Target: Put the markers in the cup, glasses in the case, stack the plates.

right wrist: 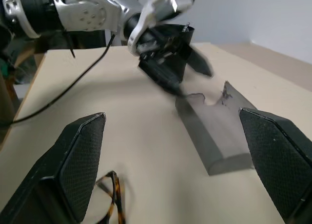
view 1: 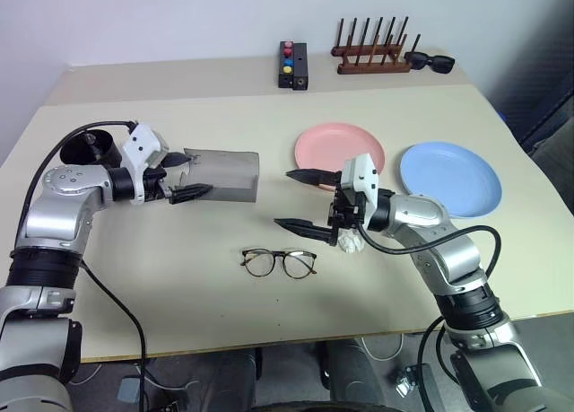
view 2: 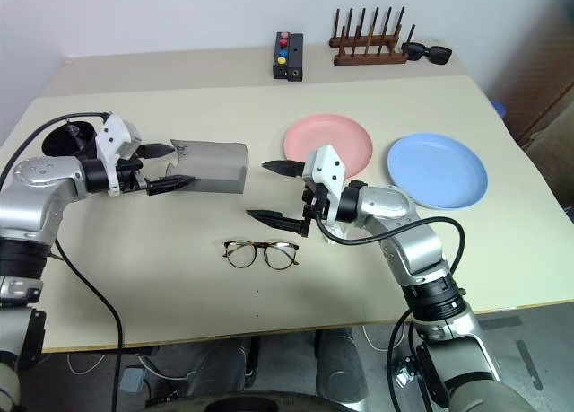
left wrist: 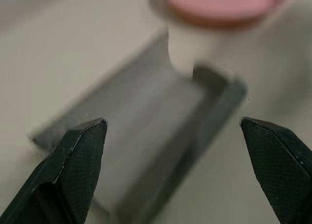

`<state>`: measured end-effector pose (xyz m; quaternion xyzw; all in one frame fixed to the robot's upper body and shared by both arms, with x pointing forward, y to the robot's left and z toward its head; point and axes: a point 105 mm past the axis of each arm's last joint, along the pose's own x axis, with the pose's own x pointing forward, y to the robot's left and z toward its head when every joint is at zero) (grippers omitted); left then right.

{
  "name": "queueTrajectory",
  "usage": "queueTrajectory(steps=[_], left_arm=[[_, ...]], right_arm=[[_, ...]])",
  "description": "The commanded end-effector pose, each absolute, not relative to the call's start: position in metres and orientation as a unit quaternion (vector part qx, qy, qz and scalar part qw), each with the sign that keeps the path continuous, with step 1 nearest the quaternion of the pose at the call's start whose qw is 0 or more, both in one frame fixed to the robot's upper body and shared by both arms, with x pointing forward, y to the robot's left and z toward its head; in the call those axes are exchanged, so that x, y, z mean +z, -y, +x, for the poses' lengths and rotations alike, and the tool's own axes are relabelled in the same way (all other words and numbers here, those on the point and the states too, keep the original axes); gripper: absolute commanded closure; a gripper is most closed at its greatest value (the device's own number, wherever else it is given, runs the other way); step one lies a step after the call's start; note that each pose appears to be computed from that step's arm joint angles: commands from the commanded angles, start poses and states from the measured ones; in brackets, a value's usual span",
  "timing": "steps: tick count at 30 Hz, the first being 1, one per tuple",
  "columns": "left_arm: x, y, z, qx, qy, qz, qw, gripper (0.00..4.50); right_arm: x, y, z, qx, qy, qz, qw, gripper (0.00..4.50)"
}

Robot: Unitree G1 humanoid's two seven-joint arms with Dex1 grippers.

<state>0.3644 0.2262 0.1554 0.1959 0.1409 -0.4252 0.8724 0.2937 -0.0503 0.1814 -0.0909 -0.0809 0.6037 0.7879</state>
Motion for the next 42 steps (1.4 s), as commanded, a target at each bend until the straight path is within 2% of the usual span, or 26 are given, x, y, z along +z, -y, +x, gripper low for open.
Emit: queueTrajectory(steps=[1, 7, 8, 9, 11, 16, 21, 28, 31, 42], left_arm=[[0.149, -0.228, 0.368, -0.448, -0.173, 0.238, 0.844, 0.05], [0.125, -0.232, 0.374, -0.461, -0.238, 0.278, 0.808, 0.05], [0.124, -0.232, 0.375, -0.462, -0.24, 0.278, 0.807, 0.56], [0.126, -0.23, 0.376, -0.466, -0.235, 0.272, 0.808, 0.83], [0.13, -0.227, 0.378, -0.474, -0.224, 0.266, 0.809, 1.8], [0.13, -0.222, 0.373, -0.494, -0.216, 0.259, 0.801, 4.41], [0.131, -0.216, 0.357, -0.529, -0.205, 0.261, 0.781, 4.47], [0.137, -0.206, 0.311, -0.591, -0.205, 0.253, 0.738, 4.47], [0.129, -0.208, 0.292, -0.6, -0.225, 0.272, 0.718, 4.47], [0.126, -0.205, 0.305, -0.571, -0.204, 0.306, 0.734, 4.47]], right_arm=[[0.193, 0.052, 0.288, 0.6, 0.105, -0.099, 0.787, 0.0], [0.194, 0.05, 0.286, 0.596, 0.109, -0.097, 0.79, 0.0], [0.194, 0.05, 0.286, 0.595, 0.11, -0.097, 0.79, 0.0], [0.194, 0.05, 0.286, 0.594, 0.11, -0.097, 0.791, 0.0], [0.193, 0.051, 0.285, 0.592, 0.109, -0.096, 0.793, 0.0], [0.192, 0.053, 0.284, 0.588, 0.106, -0.095, 0.796, 0.0], [0.191, 0.053, 0.284, 0.589, 0.103, -0.095, 0.796, 0.0], [0.19, 0.053, 0.284, 0.592, 0.101, -0.095, 0.794, 0.0], [0.189, 0.053, 0.284, 0.594, 0.099, -0.094, 0.793, 0.0], [0.188, 0.049, 0.284, 0.602, 0.098, -0.091, 0.787, 0.0]])
